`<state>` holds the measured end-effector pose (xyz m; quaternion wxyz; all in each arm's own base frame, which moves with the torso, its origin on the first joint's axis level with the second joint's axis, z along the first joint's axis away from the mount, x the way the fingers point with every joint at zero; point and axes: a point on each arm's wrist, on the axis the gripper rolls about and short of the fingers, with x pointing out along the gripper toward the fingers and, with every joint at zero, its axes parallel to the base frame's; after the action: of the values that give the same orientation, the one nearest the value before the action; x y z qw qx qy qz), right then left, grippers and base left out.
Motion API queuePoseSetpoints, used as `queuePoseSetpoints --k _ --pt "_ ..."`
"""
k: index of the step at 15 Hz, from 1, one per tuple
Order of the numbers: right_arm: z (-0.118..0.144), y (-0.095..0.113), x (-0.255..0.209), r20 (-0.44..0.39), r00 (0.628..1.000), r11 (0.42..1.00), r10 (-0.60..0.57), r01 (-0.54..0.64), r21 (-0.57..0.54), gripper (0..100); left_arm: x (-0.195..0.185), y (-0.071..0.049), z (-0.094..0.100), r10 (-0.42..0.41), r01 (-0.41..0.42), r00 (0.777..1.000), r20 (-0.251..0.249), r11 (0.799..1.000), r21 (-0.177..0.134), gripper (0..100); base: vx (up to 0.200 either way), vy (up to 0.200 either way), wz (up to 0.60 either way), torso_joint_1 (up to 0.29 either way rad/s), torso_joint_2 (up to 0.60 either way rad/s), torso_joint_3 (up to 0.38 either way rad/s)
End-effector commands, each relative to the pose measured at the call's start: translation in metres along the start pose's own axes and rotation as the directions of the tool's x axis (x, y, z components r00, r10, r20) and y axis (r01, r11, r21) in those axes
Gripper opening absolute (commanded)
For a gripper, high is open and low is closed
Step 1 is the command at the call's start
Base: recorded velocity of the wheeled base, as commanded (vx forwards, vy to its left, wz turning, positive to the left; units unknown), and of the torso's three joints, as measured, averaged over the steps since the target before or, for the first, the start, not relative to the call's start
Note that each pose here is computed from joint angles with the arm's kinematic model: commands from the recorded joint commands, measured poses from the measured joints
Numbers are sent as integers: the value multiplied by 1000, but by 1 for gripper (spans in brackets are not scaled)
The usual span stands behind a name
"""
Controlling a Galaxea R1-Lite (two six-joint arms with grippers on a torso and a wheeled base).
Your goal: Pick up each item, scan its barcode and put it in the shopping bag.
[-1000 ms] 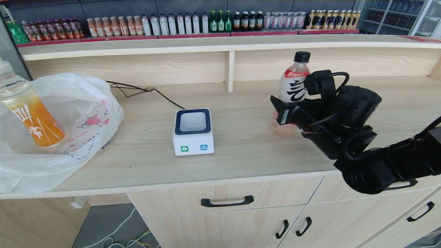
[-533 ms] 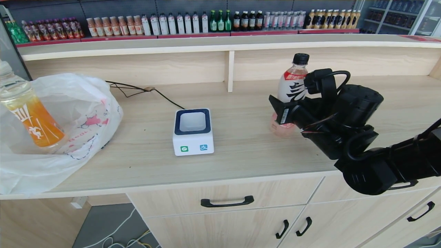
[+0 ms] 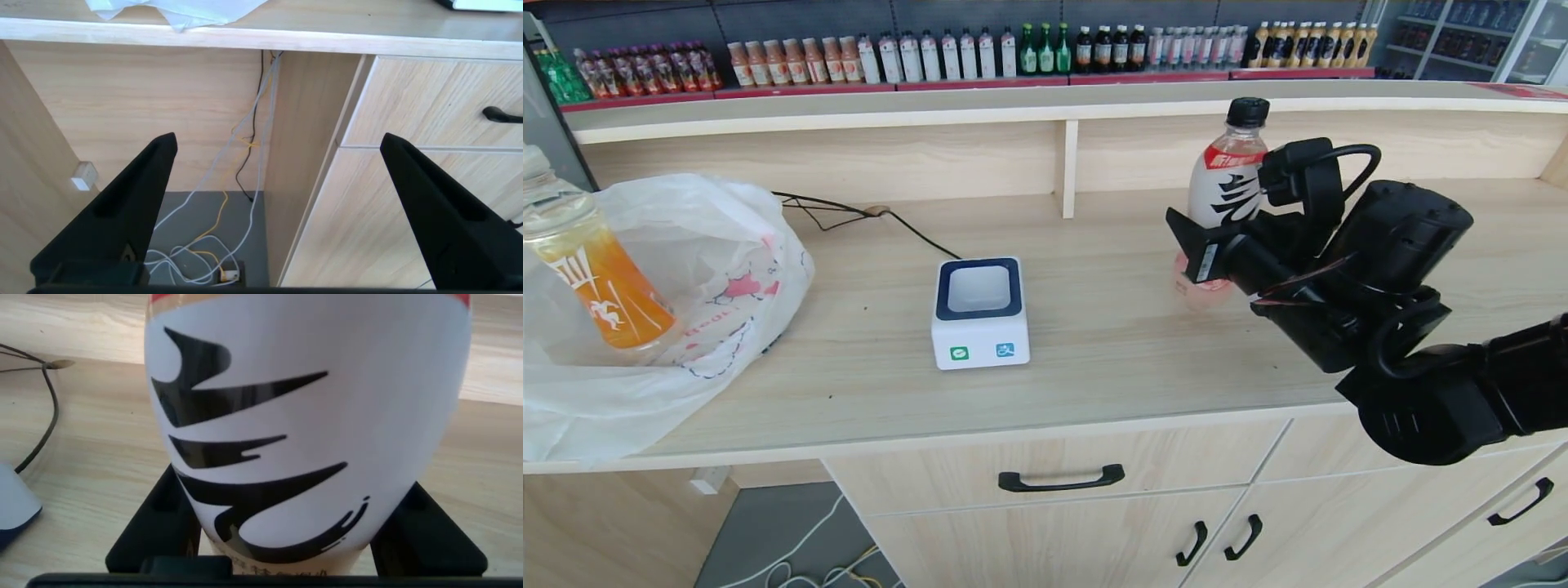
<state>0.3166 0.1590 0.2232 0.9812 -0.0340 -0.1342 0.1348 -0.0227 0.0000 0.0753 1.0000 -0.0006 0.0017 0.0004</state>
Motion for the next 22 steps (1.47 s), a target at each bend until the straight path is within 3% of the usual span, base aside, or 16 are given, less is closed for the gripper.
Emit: queuePoseSetpoints --k 1,7,9,12,16,19,22 --pt "21 9 -13 47 998 999 31 -30 -11 0 0 0 0 1 -1 1000 0 1000 0 100 0 0 0 0 0 0" --pt "44 46 -91 24 989 984 149 -146 -102 0 0 0 0 -1 1 1000 0 1000 0 100 0 0 0 0 0 0" --pt "38 60 -114 15 975 969 220 -217 -115 0 0 0 0 -1 1 1000 0 1000 0 100 0 0 0 0 0 0" --pt "25 67 -142 51 974 968 219 -210 -135 0 0 0 0 -1 1 1000 0 1000 0 100 0 0 0 0 0 0" --pt "15 78 -170 47 950 942 310 -300 -150 0 0 0 0 1 -1 1000 0 1000 0 100 0 0 0 0 0 0" --pt "15 106 -185 49 902 893 428 -414 -176 0 0 0 0 -1 1 1000 0 1000 0 100 0 0 0 0 0 0" --pt "17 120 -197 67 870 861 489 -469 -195 0 0 0 0 -1 1 1000 0 1000 0 100 0 0 0 0 0 0"
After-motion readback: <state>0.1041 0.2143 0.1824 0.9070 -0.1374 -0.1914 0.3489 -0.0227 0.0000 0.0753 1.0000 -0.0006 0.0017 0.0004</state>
